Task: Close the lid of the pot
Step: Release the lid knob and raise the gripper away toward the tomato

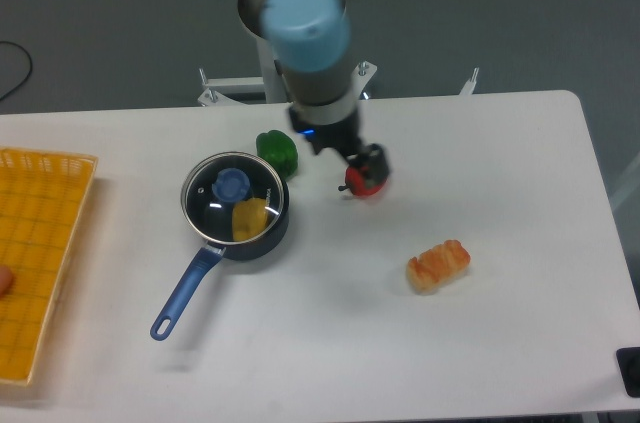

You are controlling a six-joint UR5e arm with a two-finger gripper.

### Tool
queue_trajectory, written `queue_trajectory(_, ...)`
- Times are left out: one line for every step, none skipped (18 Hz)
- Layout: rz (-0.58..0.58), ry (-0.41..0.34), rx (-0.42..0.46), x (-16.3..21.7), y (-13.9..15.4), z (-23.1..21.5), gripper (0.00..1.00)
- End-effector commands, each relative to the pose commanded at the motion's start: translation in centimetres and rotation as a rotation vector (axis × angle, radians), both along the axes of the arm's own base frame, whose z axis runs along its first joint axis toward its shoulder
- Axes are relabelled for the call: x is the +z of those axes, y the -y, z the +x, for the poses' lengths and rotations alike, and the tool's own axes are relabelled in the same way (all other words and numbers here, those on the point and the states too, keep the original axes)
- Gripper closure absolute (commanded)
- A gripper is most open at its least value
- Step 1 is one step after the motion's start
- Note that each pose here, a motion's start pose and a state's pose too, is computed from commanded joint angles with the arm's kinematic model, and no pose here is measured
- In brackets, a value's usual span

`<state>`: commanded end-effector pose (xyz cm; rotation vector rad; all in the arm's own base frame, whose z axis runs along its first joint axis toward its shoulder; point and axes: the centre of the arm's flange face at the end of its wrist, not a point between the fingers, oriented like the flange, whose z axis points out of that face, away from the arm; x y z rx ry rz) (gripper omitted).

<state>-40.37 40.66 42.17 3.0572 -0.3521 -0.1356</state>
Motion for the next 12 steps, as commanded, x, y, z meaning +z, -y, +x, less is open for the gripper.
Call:
queue_trajectory(0.008, 0.008, 0.003, -0.1, 0.9, -1.0, 0.00)
queue_trajectory(0.007, 0.011, -0.011, -0.1, 2.5, -2.5, 0.00)
queue_trajectory(0.003, 0.013, -0.025, -0.2, 3.6, -3.5, 0.00)
queue_trajectory(-0.001, 0.017, -0.044, -0.2, 4.6, -4.4, 0.00)
queue_trajectory(-0.006, 0.017, -0.067, -0.2, 5.9, -5.5, 0.00)
queue_trajectory(-0.010, 0.020, -0.093, -0.2, 7.2, -6.5, 0.00)
queue_trajectory(-0.012, 0.023, -0.117, -0.2, 8.0, -7.0, 0.00)
queue_trajectory(-0.014, 0.024, -0.126, -0.2, 8.7, -7.5, 0.00)
queue_trajectory(-0.014, 0.025, -0.120, -0.2, 9.5, -8.1, 0.00)
queue_trajectory(-0.008, 0.026, -0.124, -0.2, 10.0, -8.4, 0.00)
queue_trajectory(0.006, 0.030, -0.129, -0.1, 10.3, -8.7, 0.00)
queue_trajectory(0.018, 0.032, -0.129, 0.0, 10.5, -8.8, 0.00)
